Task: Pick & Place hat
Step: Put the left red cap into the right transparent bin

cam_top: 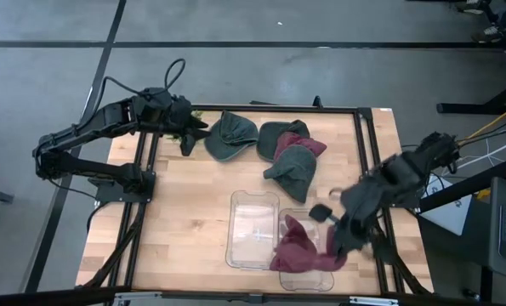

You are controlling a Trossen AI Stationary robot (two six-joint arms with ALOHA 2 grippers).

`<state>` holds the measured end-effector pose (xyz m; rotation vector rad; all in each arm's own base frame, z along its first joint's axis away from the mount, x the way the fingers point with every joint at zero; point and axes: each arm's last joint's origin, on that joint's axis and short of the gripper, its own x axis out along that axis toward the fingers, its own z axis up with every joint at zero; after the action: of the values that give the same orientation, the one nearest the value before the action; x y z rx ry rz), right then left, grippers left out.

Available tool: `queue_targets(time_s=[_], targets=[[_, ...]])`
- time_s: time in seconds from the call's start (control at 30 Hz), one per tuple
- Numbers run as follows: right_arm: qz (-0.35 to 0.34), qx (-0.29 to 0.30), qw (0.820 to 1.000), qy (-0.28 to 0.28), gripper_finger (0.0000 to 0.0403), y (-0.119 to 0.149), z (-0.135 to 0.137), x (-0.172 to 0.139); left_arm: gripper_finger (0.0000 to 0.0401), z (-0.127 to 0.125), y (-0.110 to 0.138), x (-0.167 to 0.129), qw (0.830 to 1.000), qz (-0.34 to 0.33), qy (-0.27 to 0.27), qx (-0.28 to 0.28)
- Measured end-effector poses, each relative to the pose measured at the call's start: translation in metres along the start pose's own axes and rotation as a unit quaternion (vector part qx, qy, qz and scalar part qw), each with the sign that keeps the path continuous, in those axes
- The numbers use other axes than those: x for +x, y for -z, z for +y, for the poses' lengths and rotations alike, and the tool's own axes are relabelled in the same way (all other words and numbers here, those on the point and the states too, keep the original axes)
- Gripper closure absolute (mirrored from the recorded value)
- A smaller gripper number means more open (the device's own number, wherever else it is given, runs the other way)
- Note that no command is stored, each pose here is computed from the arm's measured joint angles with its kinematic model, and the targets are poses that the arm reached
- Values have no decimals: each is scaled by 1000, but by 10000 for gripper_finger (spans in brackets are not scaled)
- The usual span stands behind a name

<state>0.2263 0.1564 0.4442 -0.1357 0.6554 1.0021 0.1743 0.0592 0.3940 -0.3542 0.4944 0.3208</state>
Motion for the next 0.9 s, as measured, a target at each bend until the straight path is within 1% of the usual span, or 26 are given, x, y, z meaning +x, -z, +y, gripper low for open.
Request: queue_targets(time_s=[0.2, 0.33, 0.57, 0.67, 0.9], targets=[[33, -6, 999, -24, 400, -2, -4, 46, 250, -4, 1, 2, 1000, 7, 9, 6], [45, -7, 999, -27, 400, -2, -8, 63, 249, -7, 2, 6, 1000, 13, 14, 8], [103, 21, 994, 1, 400, 9, -14, 72, 247, -10, 3, 12, 999, 27, 20, 14], [125, 31, 992, 14, 400, 13, -15, 72, 250, -12, 4, 12, 999, 30, 23, 16], [166, 51, 983, 64, 400, 21, -22, 67, 247, -15, 5, 12, 999, 31, 29, 20]])
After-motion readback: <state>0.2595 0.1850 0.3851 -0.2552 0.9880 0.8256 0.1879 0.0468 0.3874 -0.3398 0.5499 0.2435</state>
